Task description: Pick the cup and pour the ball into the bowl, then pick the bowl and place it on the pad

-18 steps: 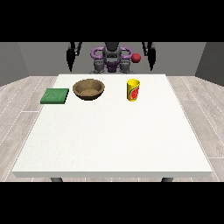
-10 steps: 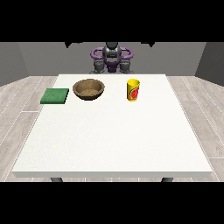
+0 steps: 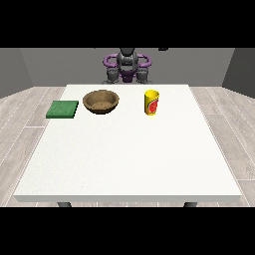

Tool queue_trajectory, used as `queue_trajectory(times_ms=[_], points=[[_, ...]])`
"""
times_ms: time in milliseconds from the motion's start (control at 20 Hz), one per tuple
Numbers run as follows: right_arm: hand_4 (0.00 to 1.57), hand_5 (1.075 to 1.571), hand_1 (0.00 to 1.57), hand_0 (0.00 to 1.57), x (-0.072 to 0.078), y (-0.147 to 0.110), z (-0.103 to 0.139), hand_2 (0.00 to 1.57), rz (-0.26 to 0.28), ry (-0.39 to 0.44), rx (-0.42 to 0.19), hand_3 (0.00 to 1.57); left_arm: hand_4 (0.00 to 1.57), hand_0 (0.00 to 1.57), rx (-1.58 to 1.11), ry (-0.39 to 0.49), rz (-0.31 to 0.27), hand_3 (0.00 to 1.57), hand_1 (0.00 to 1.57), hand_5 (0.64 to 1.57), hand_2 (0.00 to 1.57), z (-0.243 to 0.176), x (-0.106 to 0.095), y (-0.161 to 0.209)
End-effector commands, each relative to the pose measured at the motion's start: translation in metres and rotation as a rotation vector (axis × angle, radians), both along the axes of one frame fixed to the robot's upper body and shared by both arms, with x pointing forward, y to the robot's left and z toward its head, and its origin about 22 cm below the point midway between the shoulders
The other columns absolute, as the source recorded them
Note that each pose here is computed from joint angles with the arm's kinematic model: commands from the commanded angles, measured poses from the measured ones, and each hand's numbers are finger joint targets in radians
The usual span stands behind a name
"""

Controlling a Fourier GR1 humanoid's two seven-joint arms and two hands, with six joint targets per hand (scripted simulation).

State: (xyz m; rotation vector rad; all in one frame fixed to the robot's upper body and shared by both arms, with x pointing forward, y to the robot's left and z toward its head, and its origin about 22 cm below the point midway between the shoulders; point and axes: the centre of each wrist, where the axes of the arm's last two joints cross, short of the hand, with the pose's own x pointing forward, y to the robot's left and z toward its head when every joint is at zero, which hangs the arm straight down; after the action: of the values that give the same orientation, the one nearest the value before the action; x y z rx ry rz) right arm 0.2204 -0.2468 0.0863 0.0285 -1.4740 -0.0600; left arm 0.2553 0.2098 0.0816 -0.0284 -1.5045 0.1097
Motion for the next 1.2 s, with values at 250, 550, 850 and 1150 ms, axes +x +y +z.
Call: queue_trajectory(times_ms=[250, 550, 850, 1150], points=[[0.73, 1.55, 0.0, 0.0, 0.02, -0.004, 0.006, 0.0, -0.011, -0.262, 0.008, 0.0, 0.58, 0.0, 0.056, -0.264, 0.003, 0.0, 0.0, 1.544, 0.0, 0.018, 0.029, -0.023], [0.69, 1.543, 0.0, 0.0, 0.038, -0.014, 0.014, 0.0, 0.021, -0.407, 0.005, 0.0, 0.55, 0.0, 0.123, -0.409, 0.028, 0.0, 0.0, 1.487, 0.0, -0.007, 0.045, 0.003], [0.68, 1.553, 0.0, 0.0, 0.045, -0.04, 0.014, 0.0, 0.018, -0.452, -0.003, 0.0, 0.31, 0.0, 0.157, -0.415, 0.039, 0.0, 0.0, 1.48, 0.0, -0.055, 0.053, 0.015], [0.67, 1.56, 0.0, 0.0, 0.036, -0.043, -0.014, 0.0, 0.044, -0.393, 0.019, 0.0, 0.0, 0.0, 0.173, -0.321, 0.038, 0.0, 0.0, 1.441, 0.0, -0.096, 0.067, 0.032]])
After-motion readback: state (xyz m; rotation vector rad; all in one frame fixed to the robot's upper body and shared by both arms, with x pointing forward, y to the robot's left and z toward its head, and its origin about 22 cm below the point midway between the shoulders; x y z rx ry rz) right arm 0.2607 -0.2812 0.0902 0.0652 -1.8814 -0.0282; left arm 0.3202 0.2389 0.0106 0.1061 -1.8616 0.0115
